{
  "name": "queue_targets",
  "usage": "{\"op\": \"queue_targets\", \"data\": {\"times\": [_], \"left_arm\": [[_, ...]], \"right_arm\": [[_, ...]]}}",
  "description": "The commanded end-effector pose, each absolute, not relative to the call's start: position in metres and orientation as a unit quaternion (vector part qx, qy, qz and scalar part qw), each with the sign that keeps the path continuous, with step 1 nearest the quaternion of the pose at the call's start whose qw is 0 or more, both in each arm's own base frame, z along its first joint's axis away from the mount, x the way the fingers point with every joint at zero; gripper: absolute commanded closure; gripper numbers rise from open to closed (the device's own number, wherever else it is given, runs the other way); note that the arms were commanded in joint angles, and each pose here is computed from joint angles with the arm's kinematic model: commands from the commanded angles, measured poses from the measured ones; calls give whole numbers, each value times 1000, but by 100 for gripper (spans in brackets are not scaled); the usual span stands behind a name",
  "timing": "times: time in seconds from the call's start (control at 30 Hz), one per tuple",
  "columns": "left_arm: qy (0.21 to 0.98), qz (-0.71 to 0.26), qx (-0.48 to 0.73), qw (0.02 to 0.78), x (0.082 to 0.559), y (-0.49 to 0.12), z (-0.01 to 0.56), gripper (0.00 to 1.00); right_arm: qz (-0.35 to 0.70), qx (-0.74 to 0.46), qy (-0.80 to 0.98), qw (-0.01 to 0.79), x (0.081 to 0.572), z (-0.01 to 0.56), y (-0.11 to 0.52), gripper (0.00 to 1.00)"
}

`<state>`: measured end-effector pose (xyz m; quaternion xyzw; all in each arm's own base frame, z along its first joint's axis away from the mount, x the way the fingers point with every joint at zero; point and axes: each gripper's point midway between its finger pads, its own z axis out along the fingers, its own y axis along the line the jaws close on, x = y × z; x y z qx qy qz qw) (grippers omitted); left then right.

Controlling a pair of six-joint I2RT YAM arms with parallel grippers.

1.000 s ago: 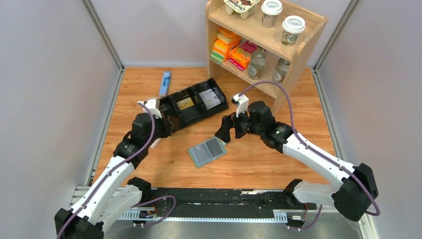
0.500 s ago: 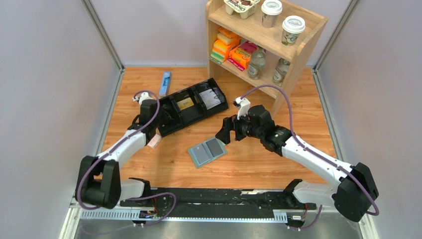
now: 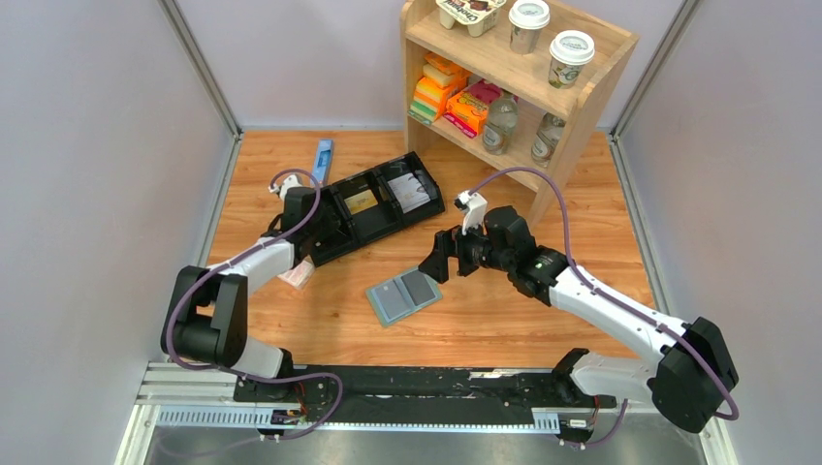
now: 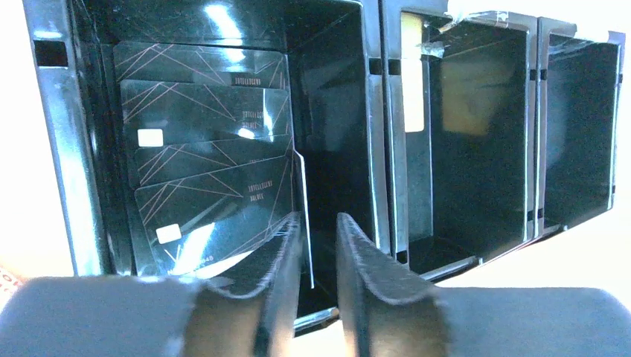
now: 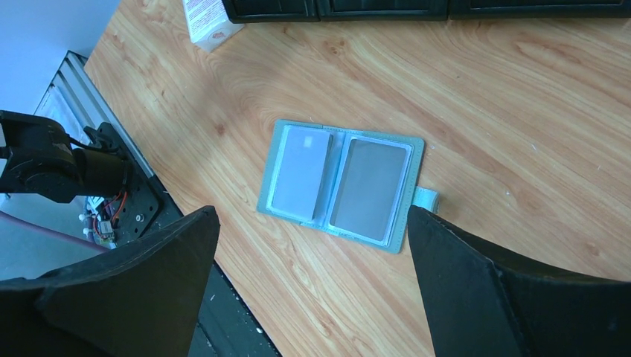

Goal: Take the credit cards out of the card holder
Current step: Place the credit card in the storage box.

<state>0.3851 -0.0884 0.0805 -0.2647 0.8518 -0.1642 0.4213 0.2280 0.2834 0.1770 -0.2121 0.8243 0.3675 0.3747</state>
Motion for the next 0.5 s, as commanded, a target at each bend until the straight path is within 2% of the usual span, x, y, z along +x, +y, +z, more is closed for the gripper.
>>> {"op": "queue_targets", "data": {"times": [0.0, 0.17, 0.23, 0.37, 0.47], "left_arm": [[843, -174, -260, 438, 394, -90, 103, 63], [836, -160, -240, 468, 384, -81, 135, 49], [845, -141, -230, 462, 374, -75, 142, 35], [847, -123, -202, 476, 357, -67, 166, 19], [840, -122, -182, 496, 344, -64, 191, 16]], "right_arm": [[389, -219, 809, 382, 229, 189, 293, 0], [387, -231, 815, 364, 228, 183, 297, 0], [386, -242, 815, 357, 226, 182, 302, 0], [370, -267, 819, 347, 220, 171, 314, 0], [328, -285, 832, 345, 220, 155, 323, 0]]}}
